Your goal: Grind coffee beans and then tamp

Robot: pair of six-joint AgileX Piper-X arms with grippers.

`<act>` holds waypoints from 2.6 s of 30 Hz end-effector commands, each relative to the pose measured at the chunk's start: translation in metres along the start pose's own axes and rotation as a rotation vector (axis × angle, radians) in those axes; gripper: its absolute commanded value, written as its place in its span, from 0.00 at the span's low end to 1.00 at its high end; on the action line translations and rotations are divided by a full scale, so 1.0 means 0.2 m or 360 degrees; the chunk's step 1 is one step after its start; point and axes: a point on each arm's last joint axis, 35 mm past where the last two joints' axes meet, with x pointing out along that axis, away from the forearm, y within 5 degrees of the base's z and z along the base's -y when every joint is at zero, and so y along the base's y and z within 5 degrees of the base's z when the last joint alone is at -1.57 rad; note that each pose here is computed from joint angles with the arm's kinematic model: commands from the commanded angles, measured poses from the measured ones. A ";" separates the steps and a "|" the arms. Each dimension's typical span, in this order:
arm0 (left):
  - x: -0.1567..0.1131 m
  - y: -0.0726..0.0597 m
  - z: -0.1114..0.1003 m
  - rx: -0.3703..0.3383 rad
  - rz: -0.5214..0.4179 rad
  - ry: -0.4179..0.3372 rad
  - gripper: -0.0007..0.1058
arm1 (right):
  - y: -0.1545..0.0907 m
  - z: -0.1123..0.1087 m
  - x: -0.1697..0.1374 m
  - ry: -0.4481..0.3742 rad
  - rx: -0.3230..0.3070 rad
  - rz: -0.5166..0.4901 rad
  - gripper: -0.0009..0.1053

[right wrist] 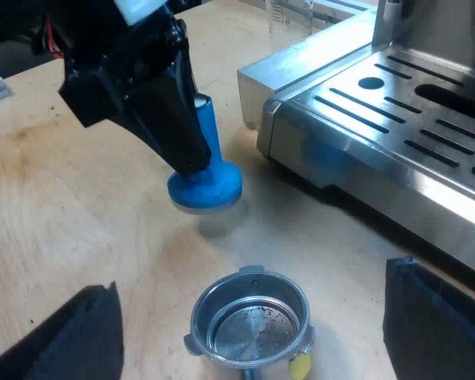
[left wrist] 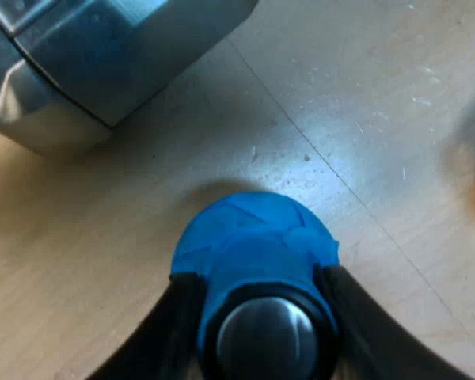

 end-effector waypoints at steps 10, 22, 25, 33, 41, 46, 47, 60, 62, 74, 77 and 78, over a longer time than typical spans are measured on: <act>0.04 0.01 0.01 0.0015 0.0018 -0.0003 0.01 | 0.00 0.02 0.00 -0.0042 -0.0007 0.0008 0.65; 0.08 0.02 -0.04 0.0012 0.0029 0.0014 0.09 | 0.00 0.02 0.00 -0.0042 -0.0007 0.0008 0.65; 0.08 0.02 -0.03 0.0013 0.0029 0.0008 0.29 | 0.00 0.02 0.00 -0.0042 -0.0007 0.0008 0.65; 0.08 0.01 -0.04 0.0006 0.0011 0.0013 0.68 | 0.00 0.02 0.00 -0.0042 -0.0007 0.0008 0.65; 0.03 0.01 -0.05 -0.0011 0.0028 -0.0003 0.69 | 0.00 0.02 0.00 -0.0042 -0.0007 0.0008 0.65; -0.10 -0.01 -0.06 0.0015 0.0049 -0.0182 0.69 | 0.00 0.02 0.00 -0.0039 -0.0007 0.0009 0.65; -0.14 -0.02 -0.07 0.0024 0.0048 -0.0243 0.69 | 0.00 0.02 0.00 -0.0036 -0.0008 0.0009 0.65; -0.45 -0.07 -0.21 0.0080 0.0040 -0.0620 0.69 | 0.01 0.04 0.00 -0.0051 0.0071 0.0181 0.65; -0.49 -0.07 -0.23 0.0083 0.0039 -0.0640 0.69 | 0.02 0.05 0.01 -0.0017 0.0070 0.0214 0.65; -0.70 -0.11 -0.20 0.0114 0.0031 -0.0850 0.69 | -0.01 0.26 0.04 0.0285 0.0060 0.0306 0.65; -0.74 -0.11 -0.19 0.0120 0.0030 -0.0889 0.69 | -0.02 0.31 0.03 0.0359 0.0047 0.0304 0.65; -0.77 -0.12 -0.18 0.0124 0.0030 -0.0913 0.69 | -0.03 0.34 0.03 0.0407 0.0042 0.0300 0.65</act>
